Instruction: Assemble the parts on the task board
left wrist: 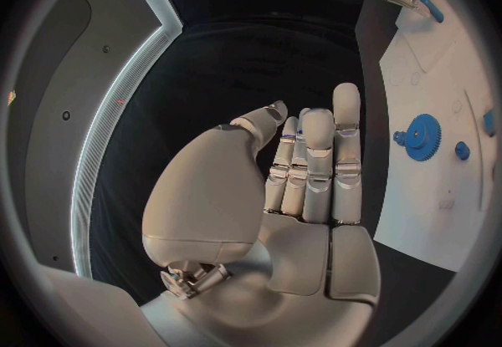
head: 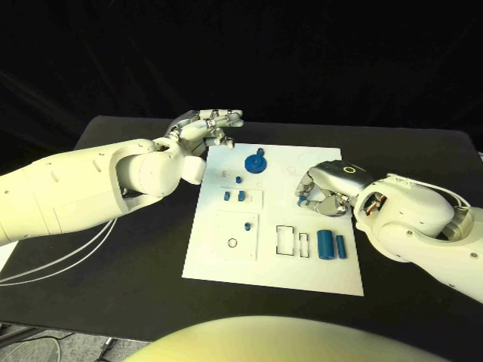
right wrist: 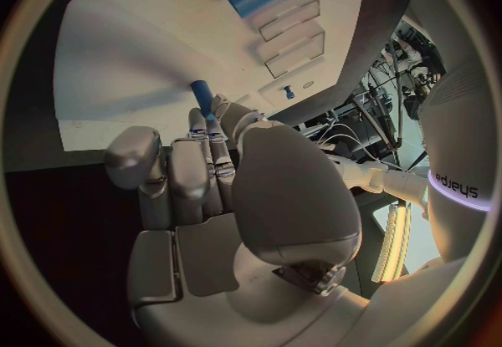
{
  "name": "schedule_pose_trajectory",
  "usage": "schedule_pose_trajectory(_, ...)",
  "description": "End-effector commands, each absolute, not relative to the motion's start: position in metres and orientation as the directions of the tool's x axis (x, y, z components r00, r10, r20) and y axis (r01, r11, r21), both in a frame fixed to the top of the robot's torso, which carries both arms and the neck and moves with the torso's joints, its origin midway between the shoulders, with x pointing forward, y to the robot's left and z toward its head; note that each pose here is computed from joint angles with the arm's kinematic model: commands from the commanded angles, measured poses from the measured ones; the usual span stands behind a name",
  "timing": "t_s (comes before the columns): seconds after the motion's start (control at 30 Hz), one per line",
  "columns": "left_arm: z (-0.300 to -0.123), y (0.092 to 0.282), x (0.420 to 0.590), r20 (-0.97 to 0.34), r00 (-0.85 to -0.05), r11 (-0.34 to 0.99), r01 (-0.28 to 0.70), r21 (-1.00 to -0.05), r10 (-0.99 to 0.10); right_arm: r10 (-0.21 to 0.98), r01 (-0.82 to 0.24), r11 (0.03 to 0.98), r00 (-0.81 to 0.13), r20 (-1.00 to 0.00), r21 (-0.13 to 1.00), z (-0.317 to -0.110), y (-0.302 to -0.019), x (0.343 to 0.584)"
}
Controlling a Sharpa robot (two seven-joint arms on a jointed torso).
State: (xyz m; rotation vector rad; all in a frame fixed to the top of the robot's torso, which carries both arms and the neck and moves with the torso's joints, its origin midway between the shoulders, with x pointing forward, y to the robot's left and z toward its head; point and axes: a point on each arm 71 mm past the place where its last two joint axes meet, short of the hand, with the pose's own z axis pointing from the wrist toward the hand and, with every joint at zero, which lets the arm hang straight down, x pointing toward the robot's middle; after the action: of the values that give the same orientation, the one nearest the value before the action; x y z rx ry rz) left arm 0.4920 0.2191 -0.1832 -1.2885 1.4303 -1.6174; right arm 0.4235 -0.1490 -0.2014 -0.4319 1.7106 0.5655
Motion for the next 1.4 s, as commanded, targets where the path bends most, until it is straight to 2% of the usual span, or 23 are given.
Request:
schedule_pose_trajectory(0.03, -0.182, 0.217, 0.492, 0.265, -0.355, -0.226, -0.147, -0.963, -0.897, -0.037, -0.574, 0.814, -0.209, -0.977, 0.092, -0.206, -0.15, 0.424)
schedule_pose_trajectory(0.63, -0.183, 0.217, 0.492, 0.255, -0.362, -0.215, -0.147, -0.965, -0.897, -0.093, -0.568, 0.822, -0.215, -0.972, 0.047, -0.216, -0.15, 0.429)
schedule_pose_trajectory(1.2, -0.183, 0.217, 0.492, 0.255, -0.362, -0.214, -0.149, -0.965, -0.897, -0.117, -0.568, 0.82, -0.278, -0.953, 0.065, -0.224, -0.15, 0.428)
schedule_pose_trajectory(1.4, -0.183, 0.217, 0.492, 0.254, -0.361, -0.214, -0.15, -0.965, -0.897, -0.092, -0.563, 0.823, -0.252, -0.963, 0.069, -0.221, -0.15, 0.428)
